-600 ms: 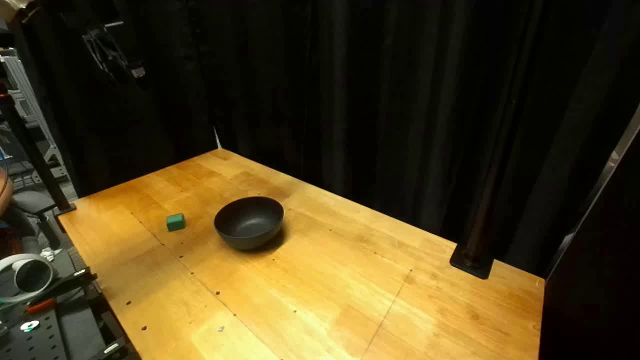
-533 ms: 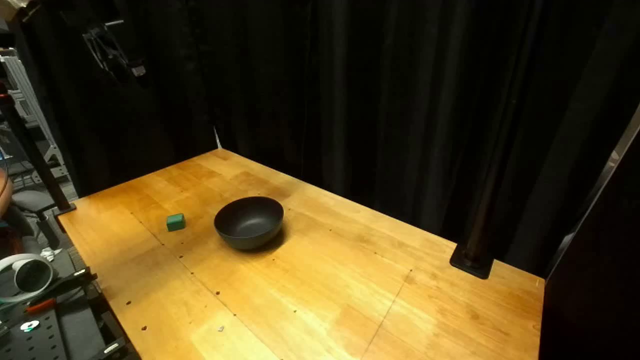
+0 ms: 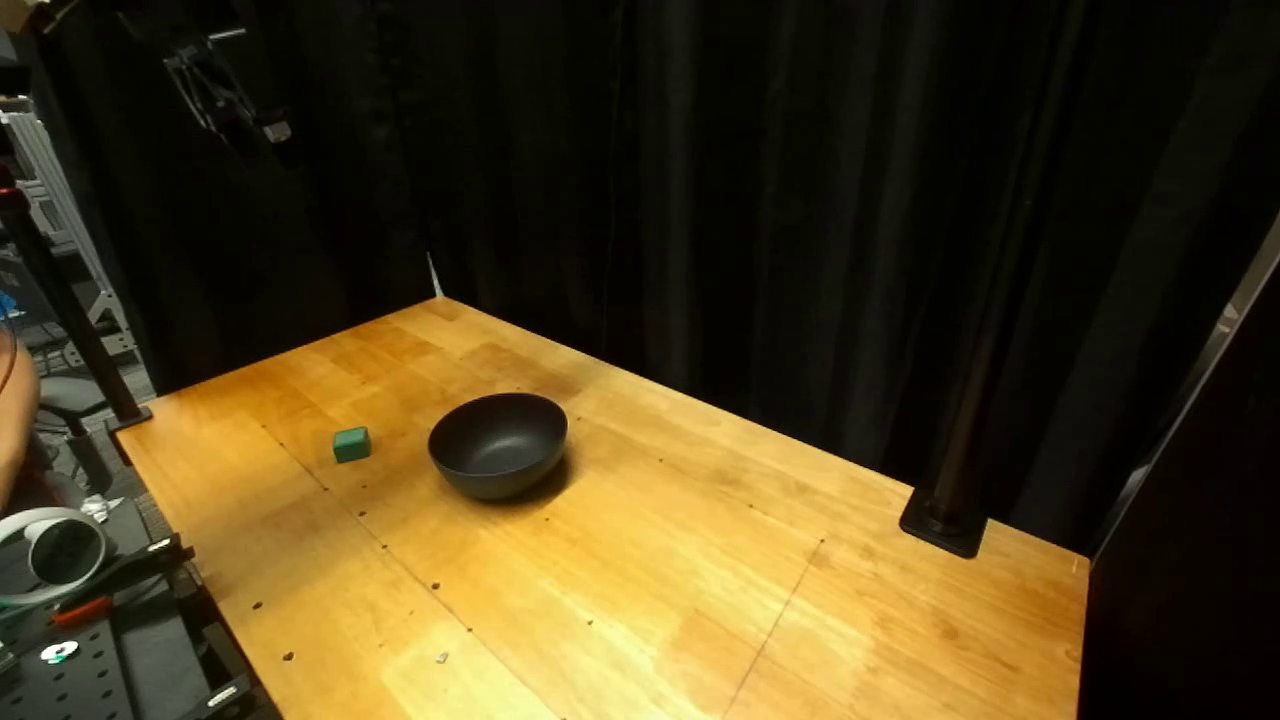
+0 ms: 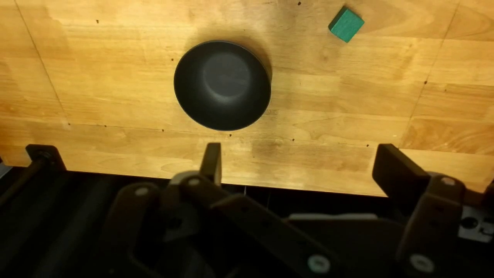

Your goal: Put the green block inside the black bowl

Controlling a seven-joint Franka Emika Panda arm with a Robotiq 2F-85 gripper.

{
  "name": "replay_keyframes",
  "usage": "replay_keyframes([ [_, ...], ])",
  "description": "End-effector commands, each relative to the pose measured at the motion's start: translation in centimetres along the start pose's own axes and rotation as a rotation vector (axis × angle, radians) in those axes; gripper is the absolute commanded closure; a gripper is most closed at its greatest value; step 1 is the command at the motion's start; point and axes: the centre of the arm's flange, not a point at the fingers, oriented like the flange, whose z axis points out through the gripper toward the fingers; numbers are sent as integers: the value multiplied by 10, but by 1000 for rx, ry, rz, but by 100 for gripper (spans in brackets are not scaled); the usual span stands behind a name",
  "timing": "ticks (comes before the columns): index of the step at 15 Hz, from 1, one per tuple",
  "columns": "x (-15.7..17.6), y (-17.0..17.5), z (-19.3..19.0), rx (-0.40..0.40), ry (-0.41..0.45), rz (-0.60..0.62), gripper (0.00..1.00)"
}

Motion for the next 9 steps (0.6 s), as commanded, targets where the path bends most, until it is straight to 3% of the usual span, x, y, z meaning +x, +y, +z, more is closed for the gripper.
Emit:
replay_keyframes([
  [1, 10, -6, 8, -7, -22, 8, 0],
  [9, 1, -1, 15, 4, -49, 2, 0],
])
